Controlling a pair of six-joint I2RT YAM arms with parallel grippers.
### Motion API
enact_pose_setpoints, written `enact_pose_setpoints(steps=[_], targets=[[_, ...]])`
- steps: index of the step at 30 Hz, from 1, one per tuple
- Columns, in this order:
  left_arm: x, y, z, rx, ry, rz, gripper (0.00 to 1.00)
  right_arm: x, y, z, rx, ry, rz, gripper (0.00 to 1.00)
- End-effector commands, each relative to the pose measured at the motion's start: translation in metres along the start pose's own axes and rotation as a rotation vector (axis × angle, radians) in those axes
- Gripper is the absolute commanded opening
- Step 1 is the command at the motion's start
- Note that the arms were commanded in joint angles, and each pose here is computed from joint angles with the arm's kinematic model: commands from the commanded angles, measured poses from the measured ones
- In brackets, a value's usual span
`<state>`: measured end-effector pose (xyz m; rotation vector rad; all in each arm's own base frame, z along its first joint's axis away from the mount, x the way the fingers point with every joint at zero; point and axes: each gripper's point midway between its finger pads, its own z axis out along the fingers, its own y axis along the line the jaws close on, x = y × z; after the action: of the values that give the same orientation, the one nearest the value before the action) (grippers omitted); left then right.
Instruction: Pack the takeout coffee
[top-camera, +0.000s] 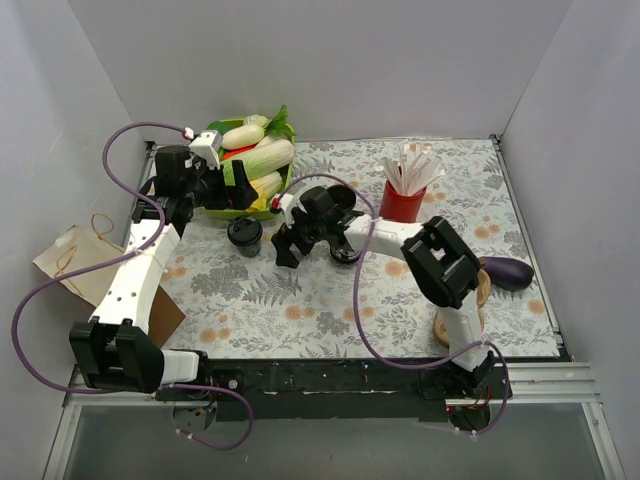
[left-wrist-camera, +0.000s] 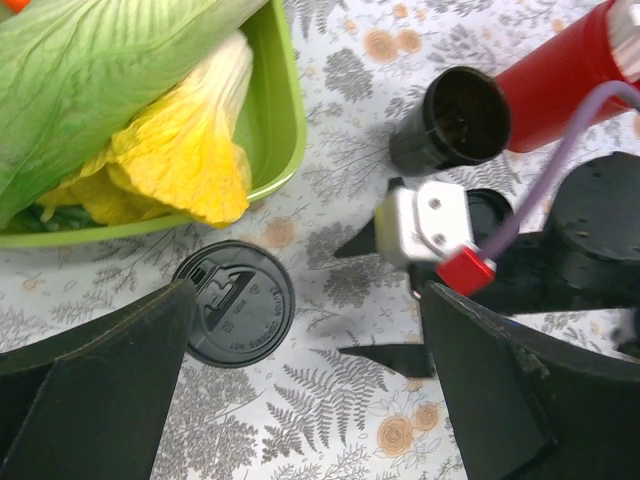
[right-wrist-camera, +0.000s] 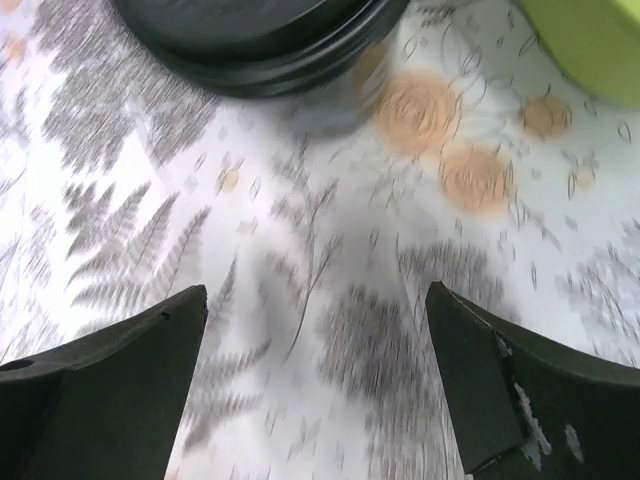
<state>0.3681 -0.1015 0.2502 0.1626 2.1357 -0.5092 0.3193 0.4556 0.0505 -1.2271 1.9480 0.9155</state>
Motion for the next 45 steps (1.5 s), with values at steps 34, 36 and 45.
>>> enact_pose_setpoints(steps=[34, 36, 45], targets=[[-0.035, -0.037, 0.029, 0.280, -0.062, 0.059, 0.98, 0.228, 0.003, -0.441, 0.424, 0.818, 0.812, 0.80], [-0.034, -0.038, 0.029, 0.285, -0.062, 0.062, 0.98, 0.226, 0.005, -0.436, 0.398, 0.788, 0.808, 0.79], [-0.024, -0.046, 0.031, 0.317, -0.046, 0.052, 0.98, 0.235, 0.020, -0.418, 0.331, 0.755, 0.872, 0.68]])
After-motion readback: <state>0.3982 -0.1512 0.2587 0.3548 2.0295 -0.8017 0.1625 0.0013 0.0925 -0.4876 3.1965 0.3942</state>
